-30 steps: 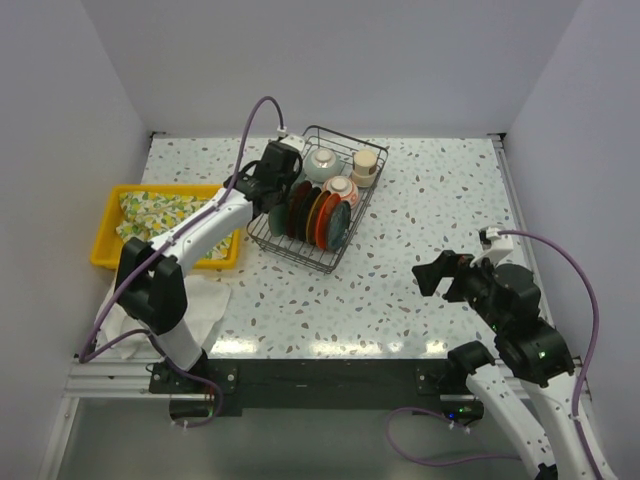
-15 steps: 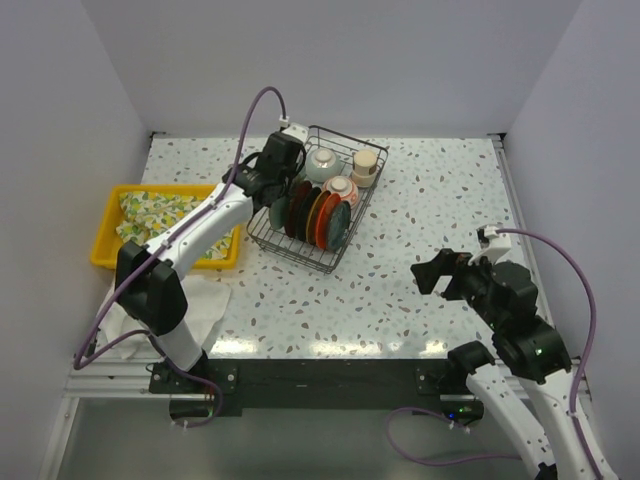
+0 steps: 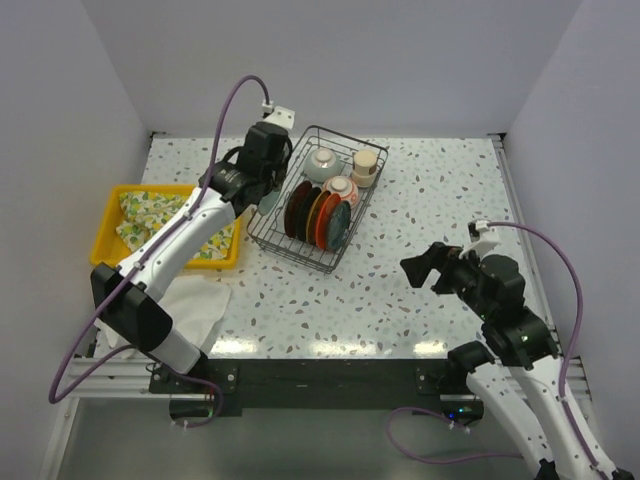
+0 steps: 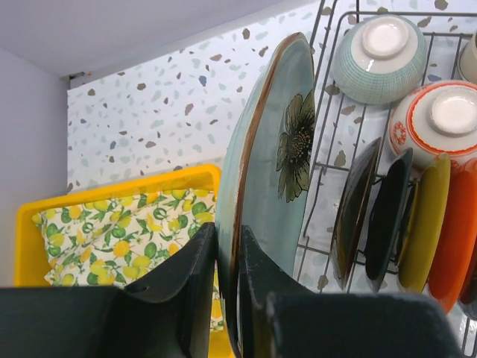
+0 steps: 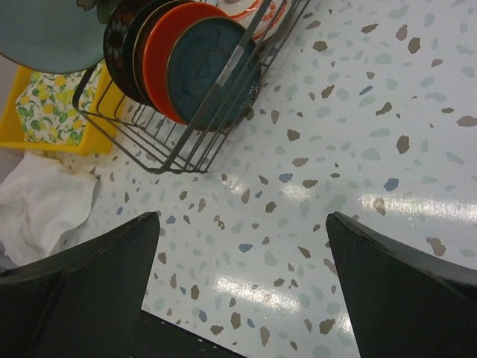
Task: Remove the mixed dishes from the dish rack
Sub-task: Pick up the plate from the dish rack.
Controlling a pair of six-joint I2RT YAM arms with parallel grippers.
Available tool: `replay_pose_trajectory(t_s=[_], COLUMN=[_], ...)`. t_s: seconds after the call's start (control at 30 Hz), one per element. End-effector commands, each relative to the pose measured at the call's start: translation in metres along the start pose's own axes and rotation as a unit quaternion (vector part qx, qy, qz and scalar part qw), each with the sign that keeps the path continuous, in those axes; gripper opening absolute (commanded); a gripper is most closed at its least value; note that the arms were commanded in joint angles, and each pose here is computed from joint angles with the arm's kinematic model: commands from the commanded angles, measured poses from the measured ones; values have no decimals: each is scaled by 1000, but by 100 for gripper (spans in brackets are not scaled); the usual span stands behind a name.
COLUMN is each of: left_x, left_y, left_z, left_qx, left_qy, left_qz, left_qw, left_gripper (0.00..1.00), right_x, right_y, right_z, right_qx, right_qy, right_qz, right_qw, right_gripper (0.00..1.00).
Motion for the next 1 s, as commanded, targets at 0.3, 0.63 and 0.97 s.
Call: replay_pose_trajectory(t_s=[0.3,0.63,0.97], left_x=[100,113,104], left_y=[-78,-94,-98], left_z=[55,8,-64], left_qx=[14,-159,-340], left_qy=[-112,-181,-251], left_qz=[-158,-163,-128], left_qw=[981,957,897], left_gripper=[0,0,0], right_x=[26,45,62], right_y=[40,67,86], right_z=[51,74,94], right_qx=[129,175,224], right_qy=[45,73,84], right_qz=[-19,-17,-28], right_qw=[990,982,970], right_gripper=[98,99,99])
Point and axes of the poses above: each gripper's point midway between its finger pads, its own y axis out along the fingers, its own z axis along the line the jaws close on, x = y × z, the point moved 1 cm from there along -y, back along the fingers, and after that the axes turned 6 degrees about -y, right-handed, at the moved point
